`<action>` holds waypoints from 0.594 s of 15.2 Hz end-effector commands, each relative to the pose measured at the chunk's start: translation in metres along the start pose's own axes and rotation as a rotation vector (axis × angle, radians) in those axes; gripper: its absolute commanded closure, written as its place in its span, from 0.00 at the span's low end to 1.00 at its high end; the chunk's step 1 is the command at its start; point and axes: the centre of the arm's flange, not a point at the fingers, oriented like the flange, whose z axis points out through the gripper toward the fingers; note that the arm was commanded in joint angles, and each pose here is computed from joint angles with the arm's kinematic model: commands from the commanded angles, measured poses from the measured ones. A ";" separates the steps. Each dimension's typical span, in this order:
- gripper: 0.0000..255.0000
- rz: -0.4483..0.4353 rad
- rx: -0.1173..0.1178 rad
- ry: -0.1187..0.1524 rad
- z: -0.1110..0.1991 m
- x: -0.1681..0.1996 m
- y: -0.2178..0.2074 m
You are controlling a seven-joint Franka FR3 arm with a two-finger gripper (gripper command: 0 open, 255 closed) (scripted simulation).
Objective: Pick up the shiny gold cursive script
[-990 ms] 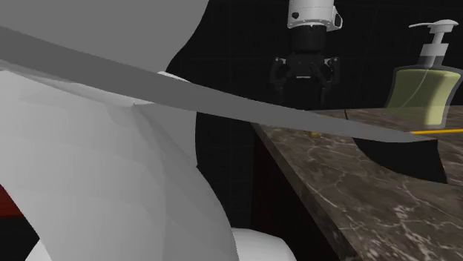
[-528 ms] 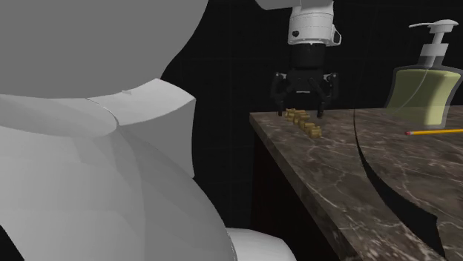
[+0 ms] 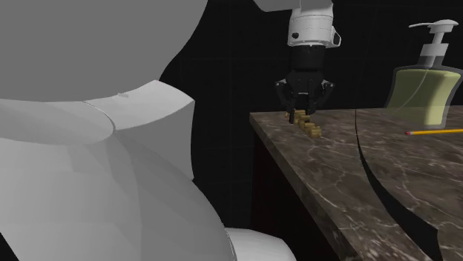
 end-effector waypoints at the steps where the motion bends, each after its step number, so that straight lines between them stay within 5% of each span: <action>1: 1.00 0.000 0.000 -0.001 0.001 0.000 0.000; 9: 1.00 0.000 0.000 -0.001 -0.031 -0.003 0.000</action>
